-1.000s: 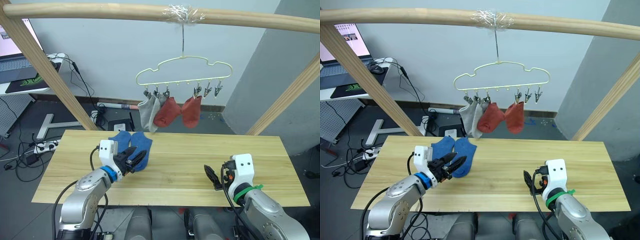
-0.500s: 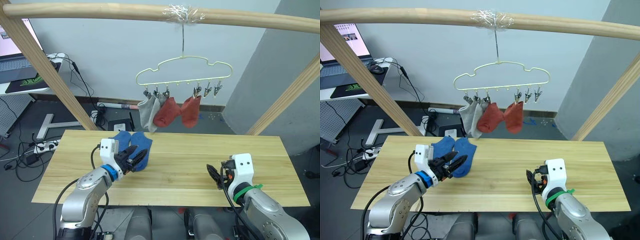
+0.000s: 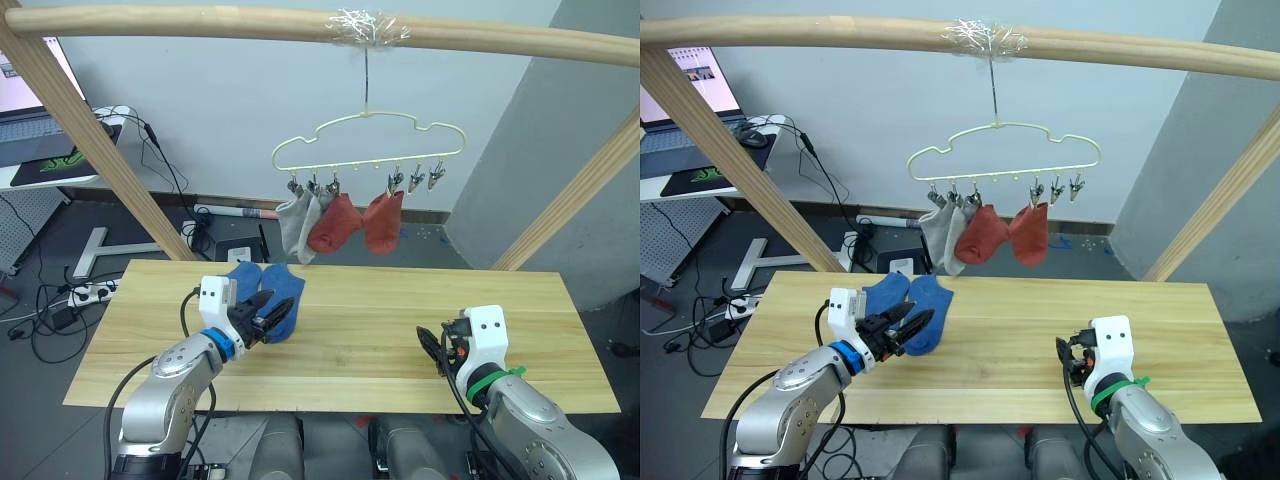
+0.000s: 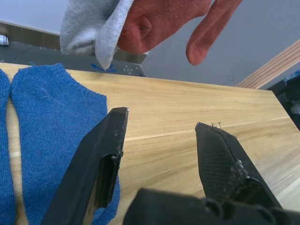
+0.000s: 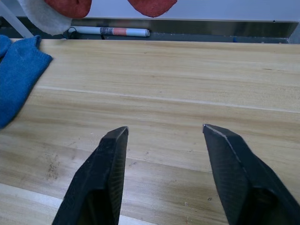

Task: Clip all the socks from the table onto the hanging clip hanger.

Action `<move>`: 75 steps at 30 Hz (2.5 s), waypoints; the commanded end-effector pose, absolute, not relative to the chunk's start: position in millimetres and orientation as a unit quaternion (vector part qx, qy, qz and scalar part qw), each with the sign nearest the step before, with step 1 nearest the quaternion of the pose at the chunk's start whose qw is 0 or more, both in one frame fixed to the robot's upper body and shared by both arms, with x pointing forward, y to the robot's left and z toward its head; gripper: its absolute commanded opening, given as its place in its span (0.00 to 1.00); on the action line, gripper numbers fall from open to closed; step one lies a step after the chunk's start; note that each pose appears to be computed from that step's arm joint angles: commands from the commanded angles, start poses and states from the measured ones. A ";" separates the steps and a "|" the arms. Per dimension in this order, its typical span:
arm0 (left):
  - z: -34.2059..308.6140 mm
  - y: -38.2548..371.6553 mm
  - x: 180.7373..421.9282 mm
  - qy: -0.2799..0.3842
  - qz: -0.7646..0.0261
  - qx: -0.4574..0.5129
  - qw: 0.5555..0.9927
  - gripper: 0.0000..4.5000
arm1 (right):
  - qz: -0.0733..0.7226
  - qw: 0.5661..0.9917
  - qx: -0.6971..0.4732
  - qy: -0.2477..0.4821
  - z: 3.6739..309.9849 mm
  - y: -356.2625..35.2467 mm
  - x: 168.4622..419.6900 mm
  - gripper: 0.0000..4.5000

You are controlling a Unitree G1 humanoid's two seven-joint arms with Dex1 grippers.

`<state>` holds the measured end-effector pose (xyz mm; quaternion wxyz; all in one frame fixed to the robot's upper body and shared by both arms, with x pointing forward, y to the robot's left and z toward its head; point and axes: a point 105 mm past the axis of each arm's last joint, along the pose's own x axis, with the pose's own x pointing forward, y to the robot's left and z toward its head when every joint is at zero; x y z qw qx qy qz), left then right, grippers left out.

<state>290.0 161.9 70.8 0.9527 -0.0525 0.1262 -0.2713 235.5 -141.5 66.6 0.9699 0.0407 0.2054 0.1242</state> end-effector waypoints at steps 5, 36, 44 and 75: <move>83.5 155.5 289.7 0.105 -0.285 -0.048 0.952 0.58 | 0.126 0.974 0.038 0.182 78.8 -140.9 236.3 0.57; 81.6 153.6 287.4 0.107 -0.287 -0.048 0.951 0.58 | 0.126 0.974 0.041 0.186 76.7 -142.0 233.2 0.57; 81.4 153.8 288.6 0.107 -0.286 -0.048 0.951 0.58 | 0.126 0.974 0.041 0.186 76.5 -142.2 234.1 0.57; 80.3 152.5 285.5 0.134 -0.310 -0.091 0.937 1.00 | 0.127 0.974 0.041 0.186 76.1 -142.2 235.2 0.56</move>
